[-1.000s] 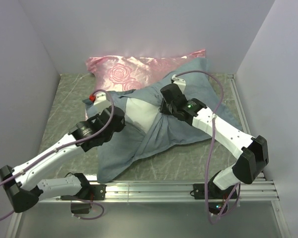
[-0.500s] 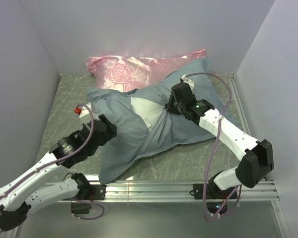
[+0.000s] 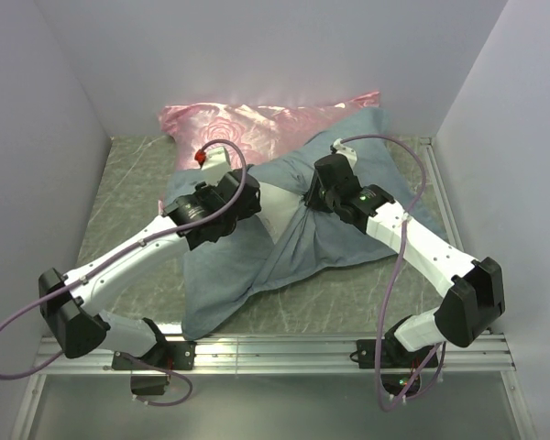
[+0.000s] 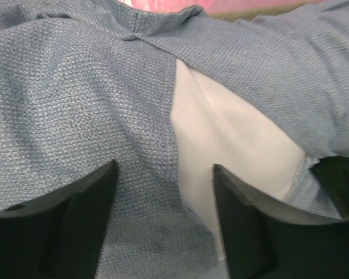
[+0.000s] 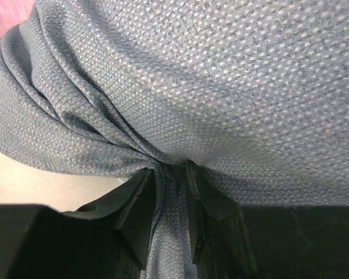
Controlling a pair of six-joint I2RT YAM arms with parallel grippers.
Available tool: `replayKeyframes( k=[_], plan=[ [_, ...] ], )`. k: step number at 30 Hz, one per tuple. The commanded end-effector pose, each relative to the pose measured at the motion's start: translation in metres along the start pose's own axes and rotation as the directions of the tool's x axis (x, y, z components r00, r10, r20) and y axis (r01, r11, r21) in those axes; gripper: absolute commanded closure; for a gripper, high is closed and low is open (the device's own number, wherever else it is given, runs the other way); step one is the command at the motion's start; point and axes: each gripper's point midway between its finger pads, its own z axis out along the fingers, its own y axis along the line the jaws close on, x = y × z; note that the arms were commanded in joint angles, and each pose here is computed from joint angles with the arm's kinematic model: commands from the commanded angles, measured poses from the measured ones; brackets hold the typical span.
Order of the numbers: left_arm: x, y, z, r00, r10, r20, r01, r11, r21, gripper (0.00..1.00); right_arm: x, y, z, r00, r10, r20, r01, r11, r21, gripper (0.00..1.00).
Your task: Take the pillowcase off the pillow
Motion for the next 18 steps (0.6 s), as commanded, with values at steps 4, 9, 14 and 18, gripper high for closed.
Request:
replayKeyframes(
  k=[4, 9, 14, 18],
  plan=[
    [-0.016, 0.005, -0.004, 0.999, 0.025, 0.045, -0.023, 0.999, -0.044, 0.65, 0.003, -0.018, 0.007, 1.0, -0.026, 0.001, 0.026, 0.996, 0.086, 0.66],
    [-0.026, 0.022, -0.023, 0.998, 0.012, 0.069, -0.01, 1.0, -0.025, 0.99, -0.005, -0.041, 0.014, 1.0, -0.006, 0.008, 0.005, 0.988, 0.155, 0.69],
    [-0.016, 0.06, -0.031, 0.999, 0.009, 0.04, -0.007, 0.999, -0.054, 1.0, -0.026, -0.084, 0.01, 0.995, 0.093, 0.047, -0.1, 0.976, 0.193, 0.71],
    [-0.007, 0.08, -0.041, 0.999, -0.04, 0.034, 0.04, 0.999, -0.018, 1.0, -0.035, -0.1, 0.002, 0.989, 0.132, 0.071, -0.144, 0.97, 0.196, 0.72]
  ],
)
